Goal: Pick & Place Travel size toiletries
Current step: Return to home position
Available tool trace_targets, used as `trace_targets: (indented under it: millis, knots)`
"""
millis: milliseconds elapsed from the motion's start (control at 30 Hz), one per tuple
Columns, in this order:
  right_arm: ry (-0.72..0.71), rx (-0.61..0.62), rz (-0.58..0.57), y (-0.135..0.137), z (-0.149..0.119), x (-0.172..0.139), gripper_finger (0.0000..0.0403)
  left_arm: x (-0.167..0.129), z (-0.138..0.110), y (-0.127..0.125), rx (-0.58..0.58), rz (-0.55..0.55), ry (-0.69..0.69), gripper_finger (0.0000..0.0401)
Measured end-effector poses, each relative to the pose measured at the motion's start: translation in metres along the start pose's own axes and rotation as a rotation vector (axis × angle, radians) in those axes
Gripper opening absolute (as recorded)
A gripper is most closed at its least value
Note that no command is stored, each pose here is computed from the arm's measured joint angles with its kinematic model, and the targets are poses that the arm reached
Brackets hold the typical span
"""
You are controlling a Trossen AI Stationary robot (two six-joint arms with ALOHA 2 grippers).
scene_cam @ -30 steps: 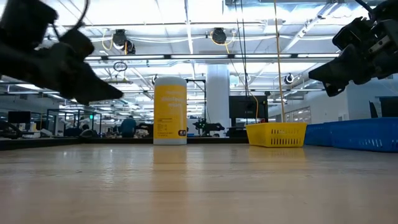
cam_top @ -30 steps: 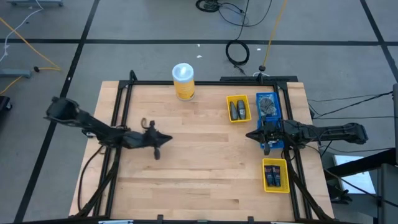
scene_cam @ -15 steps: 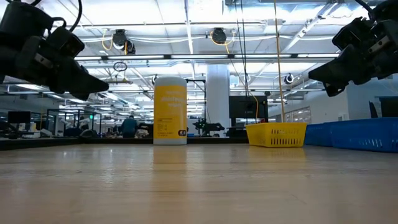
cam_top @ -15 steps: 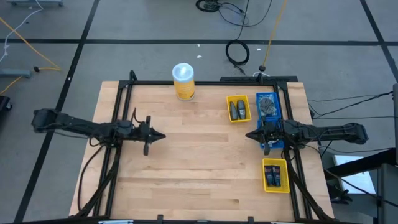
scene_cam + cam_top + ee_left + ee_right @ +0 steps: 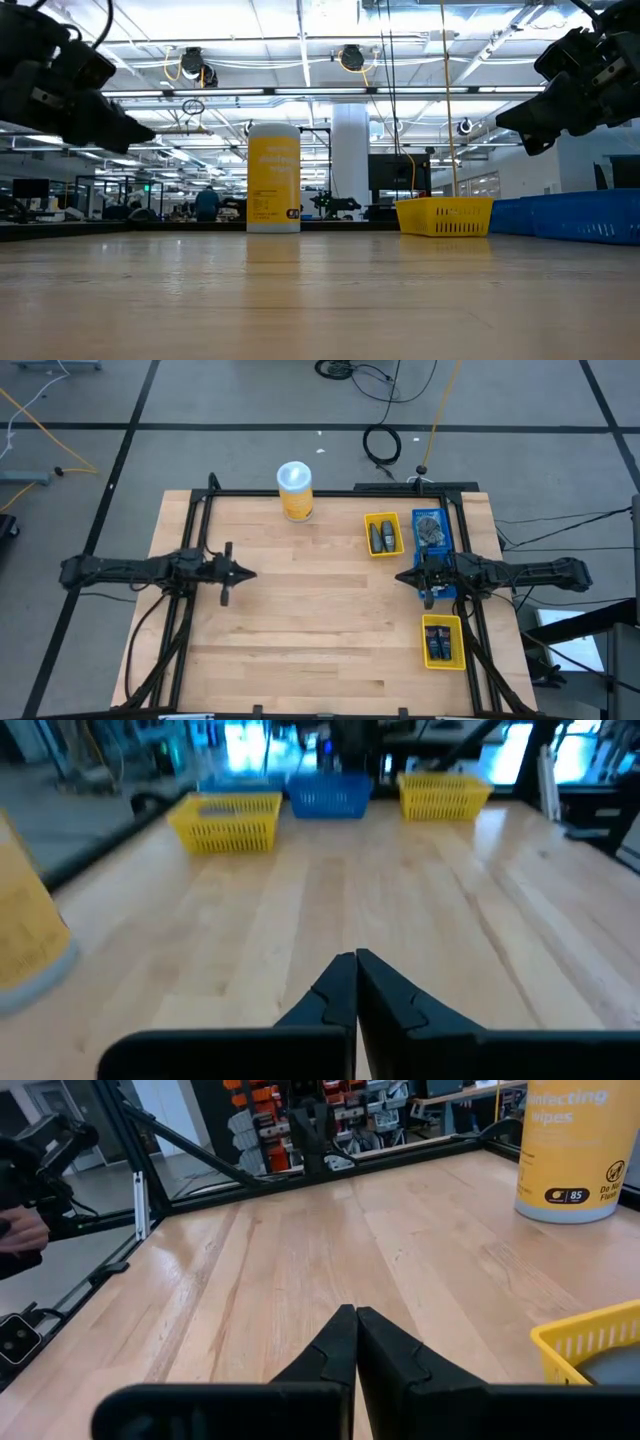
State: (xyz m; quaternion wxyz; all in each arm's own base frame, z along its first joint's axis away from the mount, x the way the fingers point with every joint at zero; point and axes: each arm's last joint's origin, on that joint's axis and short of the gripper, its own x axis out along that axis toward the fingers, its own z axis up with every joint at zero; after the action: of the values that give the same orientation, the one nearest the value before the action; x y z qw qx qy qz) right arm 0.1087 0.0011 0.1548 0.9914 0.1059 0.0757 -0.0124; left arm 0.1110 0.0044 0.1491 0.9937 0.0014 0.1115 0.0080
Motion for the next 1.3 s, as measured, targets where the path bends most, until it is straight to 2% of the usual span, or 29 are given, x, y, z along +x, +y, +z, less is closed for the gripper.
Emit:
trace_targets:
  millis: [200,367,500,667,867,1133,1300]
  knots:
    - [0.000,0.000,-0.001,0.000,0.000,0.000,0.0004,-0.003,0.003,0.000,0.049,0.014,-0.035,0.0016]
    - [-0.001,0.000,-0.001,0.000,0.000,0.000,0.0004,-0.002,0.002,0.001,0.088,0.036,-0.023,0.0009]
    - [-0.001,0.000,0.000,0.000,0.000,0.000,0.0004,-0.002,0.002,0.001,0.086,0.038,-0.024,0.0002]
    - [-0.001,0.000,0.000,0.000,0.000,0.000,0.0004,-0.002,0.002,0.001,0.083,0.040,-0.027,0.0016]
    - [-0.001,0.000,0.000,0.000,0.000,0.000,0.0004,-0.002,0.002,0.001,0.022,0.037,-0.032,0.0025]
    - [-0.001,0.000,0.000,0.000,0.000,0.000,0.0004,-0.019,0.017,0.000,0.016,0.034,-0.249,0.0026]
    - [0.000,0.000,0.000,0.000,0.000,0.000,0.0004,-0.018,0.016,0.002,0.015,0.071,-0.236,0.0026]
